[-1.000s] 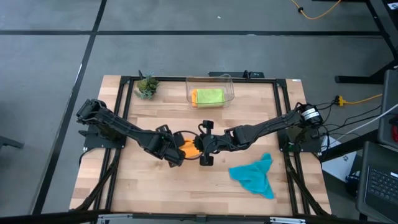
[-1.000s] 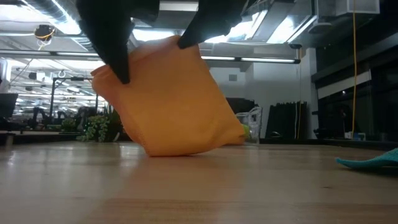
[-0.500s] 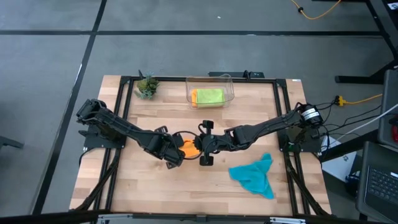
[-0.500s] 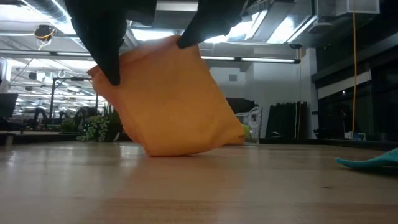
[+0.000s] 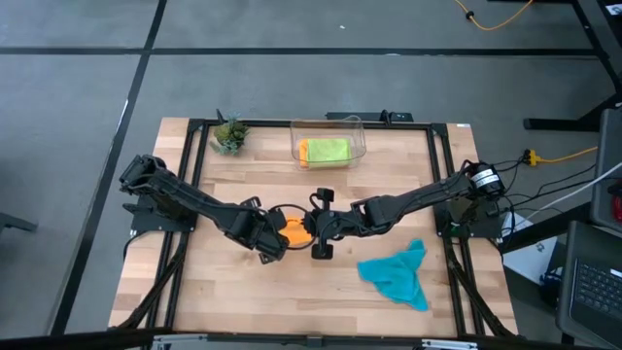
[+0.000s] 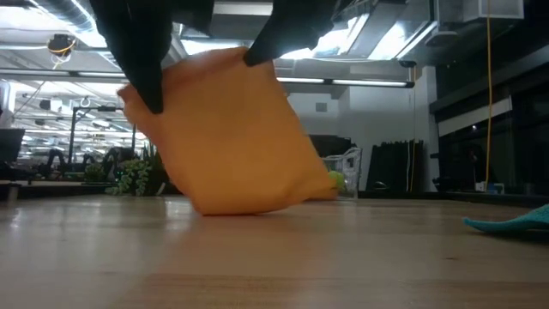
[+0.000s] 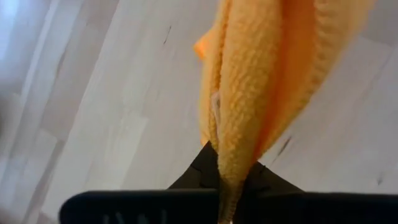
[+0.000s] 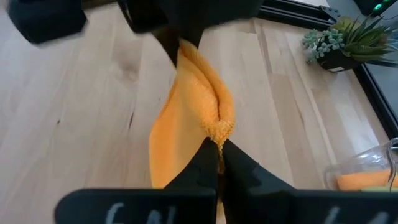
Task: Fold microfiber towels
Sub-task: Fold the orange microfiber cloth
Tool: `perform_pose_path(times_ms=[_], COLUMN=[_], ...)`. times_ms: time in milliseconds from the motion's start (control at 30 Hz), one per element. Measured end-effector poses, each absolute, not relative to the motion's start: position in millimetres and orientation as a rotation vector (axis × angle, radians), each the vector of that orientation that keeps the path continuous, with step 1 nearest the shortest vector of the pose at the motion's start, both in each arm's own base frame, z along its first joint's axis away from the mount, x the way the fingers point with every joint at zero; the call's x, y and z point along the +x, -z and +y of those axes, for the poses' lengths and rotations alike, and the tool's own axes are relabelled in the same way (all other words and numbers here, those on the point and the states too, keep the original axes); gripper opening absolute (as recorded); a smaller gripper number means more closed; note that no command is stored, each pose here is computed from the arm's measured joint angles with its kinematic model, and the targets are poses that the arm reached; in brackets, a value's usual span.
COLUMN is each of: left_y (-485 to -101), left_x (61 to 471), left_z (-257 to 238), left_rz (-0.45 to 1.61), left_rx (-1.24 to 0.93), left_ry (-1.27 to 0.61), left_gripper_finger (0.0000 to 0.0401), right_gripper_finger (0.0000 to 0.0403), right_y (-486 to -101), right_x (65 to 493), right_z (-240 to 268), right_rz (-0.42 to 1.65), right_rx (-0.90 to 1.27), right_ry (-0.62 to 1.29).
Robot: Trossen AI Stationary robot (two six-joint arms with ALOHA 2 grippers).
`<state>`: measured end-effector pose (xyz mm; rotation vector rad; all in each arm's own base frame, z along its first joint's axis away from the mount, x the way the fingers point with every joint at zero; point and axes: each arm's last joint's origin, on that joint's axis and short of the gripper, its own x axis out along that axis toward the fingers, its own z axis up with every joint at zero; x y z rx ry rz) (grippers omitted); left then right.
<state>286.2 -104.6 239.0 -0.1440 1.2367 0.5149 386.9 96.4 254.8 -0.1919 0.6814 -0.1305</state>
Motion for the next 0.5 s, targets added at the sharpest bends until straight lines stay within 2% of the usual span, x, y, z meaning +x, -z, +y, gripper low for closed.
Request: perform_pose_path(times_ms=[300,500], left_y=[-289,-294], left_x=[289,286], left_z=[-118,-128], left_rz=[1.201,1.215], left_rx=[-0.171,-0.238], left_ry=[-0.451,-0.409], left_gripper_finger=[0.0001,0.0000], right_gripper_finger=[0.0002,0.0002], right_y=[-256,-260], right_x=[386,383], right_z=[101,124], right_rz=[0.670,0.613], right_rx=[-0.169,-0.171], right_ry=[0.128,0.076])
